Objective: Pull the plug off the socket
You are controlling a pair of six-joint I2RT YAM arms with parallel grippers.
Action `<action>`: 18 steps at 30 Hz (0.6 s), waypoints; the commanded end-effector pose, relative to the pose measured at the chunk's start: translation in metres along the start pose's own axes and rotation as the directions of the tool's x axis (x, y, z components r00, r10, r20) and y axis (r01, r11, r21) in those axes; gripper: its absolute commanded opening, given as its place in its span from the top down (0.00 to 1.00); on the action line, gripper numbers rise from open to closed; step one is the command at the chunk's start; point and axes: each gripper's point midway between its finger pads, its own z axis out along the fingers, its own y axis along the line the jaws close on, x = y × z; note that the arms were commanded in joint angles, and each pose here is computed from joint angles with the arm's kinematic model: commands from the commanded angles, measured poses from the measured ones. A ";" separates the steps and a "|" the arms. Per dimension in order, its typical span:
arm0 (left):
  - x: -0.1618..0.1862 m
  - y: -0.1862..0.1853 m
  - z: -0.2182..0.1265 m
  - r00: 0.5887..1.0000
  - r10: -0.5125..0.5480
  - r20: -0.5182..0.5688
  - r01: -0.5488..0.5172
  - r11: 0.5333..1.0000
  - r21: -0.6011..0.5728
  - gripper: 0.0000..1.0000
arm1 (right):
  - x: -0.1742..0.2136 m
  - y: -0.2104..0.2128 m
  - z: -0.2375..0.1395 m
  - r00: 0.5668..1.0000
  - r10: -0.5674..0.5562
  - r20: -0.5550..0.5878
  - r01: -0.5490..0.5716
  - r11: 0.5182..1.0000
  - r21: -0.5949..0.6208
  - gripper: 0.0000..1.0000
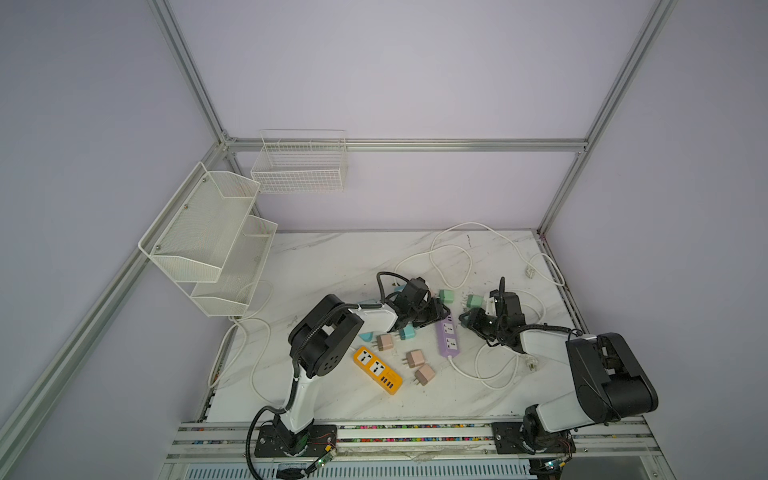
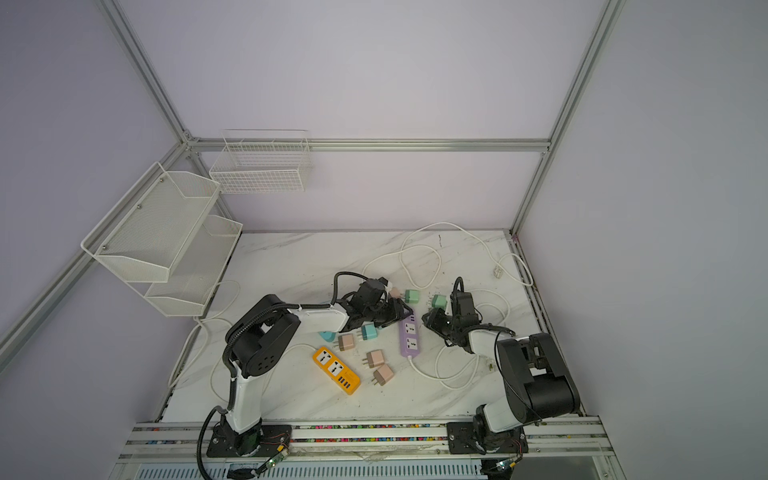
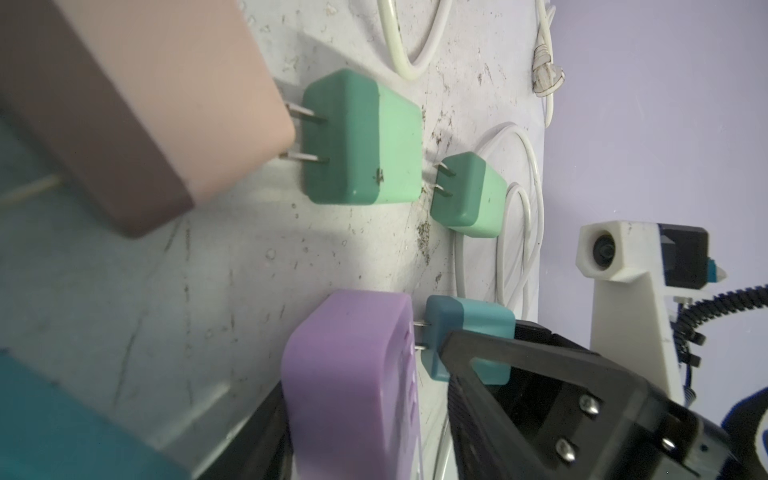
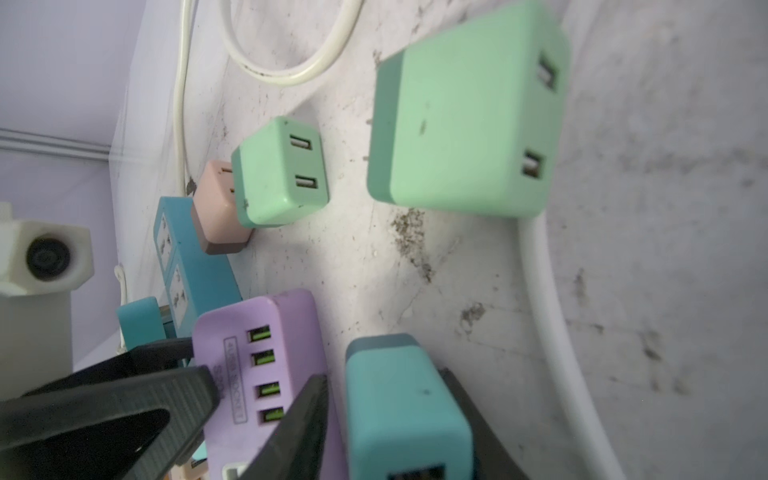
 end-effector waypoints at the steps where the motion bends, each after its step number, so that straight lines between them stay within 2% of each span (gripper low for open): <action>1: -0.024 -0.031 -0.018 0.997 0.050 0.065 -0.051 0.999 0.019 0.40 | -0.005 -0.005 -0.008 1.000 -0.018 0.011 0.017 0.998 0.060 0.42; 6: -0.026 -0.034 -0.026 0.996 0.057 0.074 -0.058 0.998 0.004 0.36 | -0.018 -0.003 -0.030 0.998 -0.040 0.055 0.032 0.990 0.137 0.26; 10: -0.030 -0.043 -0.035 0.994 0.075 0.083 -0.076 0.997 0.006 0.31 | -0.033 0.007 -0.049 0.993 -0.061 0.104 0.044 0.986 0.160 0.19; 14: -0.033 -0.054 -0.048 0.992 0.085 0.094 -0.087 0.996 0.017 0.28 | -0.062 0.036 -0.073 0.976 -0.118 0.184 0.091 0.984 0.150 0.09; 18: -0.038 -0.068 -0.073 0.986 0.106 0.128 -0.111 0.993 0.034 0.26 | -0.100 0.068 -0.096 0.941 -0.174 0.289 0.136 0.980 0.146 0.03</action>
